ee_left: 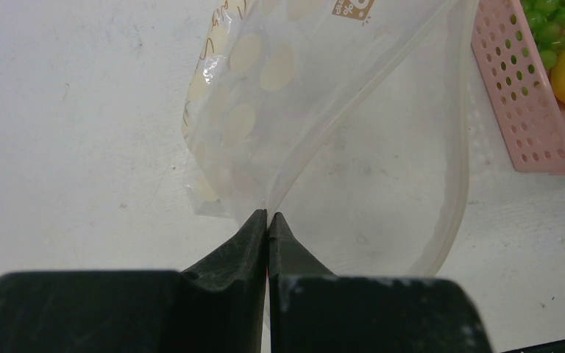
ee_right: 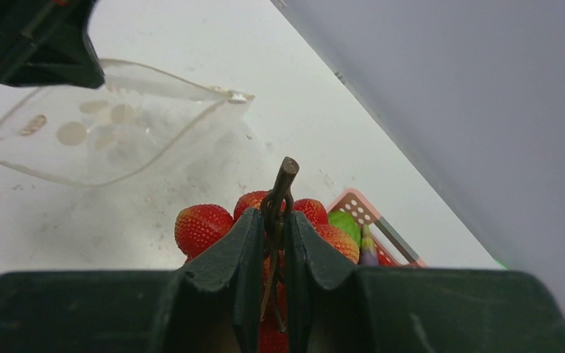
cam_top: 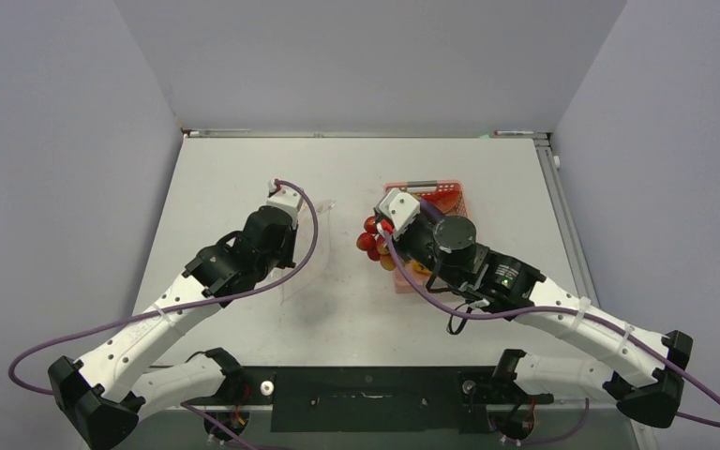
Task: Place the food in the zip-top bag and seal the zipper
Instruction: Pick up the fake fruit from the bin, then place the fake fruit in the zipper food storage bag.
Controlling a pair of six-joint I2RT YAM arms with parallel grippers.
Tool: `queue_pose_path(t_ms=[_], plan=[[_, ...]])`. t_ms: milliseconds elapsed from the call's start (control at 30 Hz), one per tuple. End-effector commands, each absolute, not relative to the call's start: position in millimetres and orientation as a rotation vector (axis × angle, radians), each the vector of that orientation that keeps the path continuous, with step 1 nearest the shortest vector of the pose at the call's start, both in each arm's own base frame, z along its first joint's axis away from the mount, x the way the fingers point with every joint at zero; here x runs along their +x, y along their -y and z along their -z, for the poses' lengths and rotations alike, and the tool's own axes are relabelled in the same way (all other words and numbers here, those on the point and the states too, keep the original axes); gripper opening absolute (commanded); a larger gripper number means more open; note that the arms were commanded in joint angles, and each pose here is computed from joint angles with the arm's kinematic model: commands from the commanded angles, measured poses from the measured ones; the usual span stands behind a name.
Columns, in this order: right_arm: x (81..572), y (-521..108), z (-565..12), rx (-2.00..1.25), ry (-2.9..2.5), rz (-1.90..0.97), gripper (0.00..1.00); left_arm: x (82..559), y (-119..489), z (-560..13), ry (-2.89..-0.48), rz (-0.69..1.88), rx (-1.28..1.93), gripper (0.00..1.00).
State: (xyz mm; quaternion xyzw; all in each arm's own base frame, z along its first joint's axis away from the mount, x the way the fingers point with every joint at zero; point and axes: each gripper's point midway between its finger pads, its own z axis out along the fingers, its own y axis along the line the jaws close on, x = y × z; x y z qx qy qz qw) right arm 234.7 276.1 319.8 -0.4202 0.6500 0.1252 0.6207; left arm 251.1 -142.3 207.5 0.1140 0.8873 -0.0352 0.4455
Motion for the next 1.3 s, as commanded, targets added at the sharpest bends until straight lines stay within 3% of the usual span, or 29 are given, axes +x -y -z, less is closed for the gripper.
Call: queue_pose_path(t_ms=[0,333,1267], plan=[[211.6,-296.9,-389.2,-0.856,-1.309,-0.531,0.05,254.7,147.0,-217.4,-2.154,0.134,0.265,0.00],[178.1,-330.1,-424.2,-0.811,-1.180,-0.785,0.05,254.2,149.8,-219.2,-2.151,0.161,0.271,0.00],[188.5,-377.4,-392.8,-0.715,-1.199,-0.823,0.05,242.2,170.0,-239.4,-2.079,0.408,0.311,0.00]])
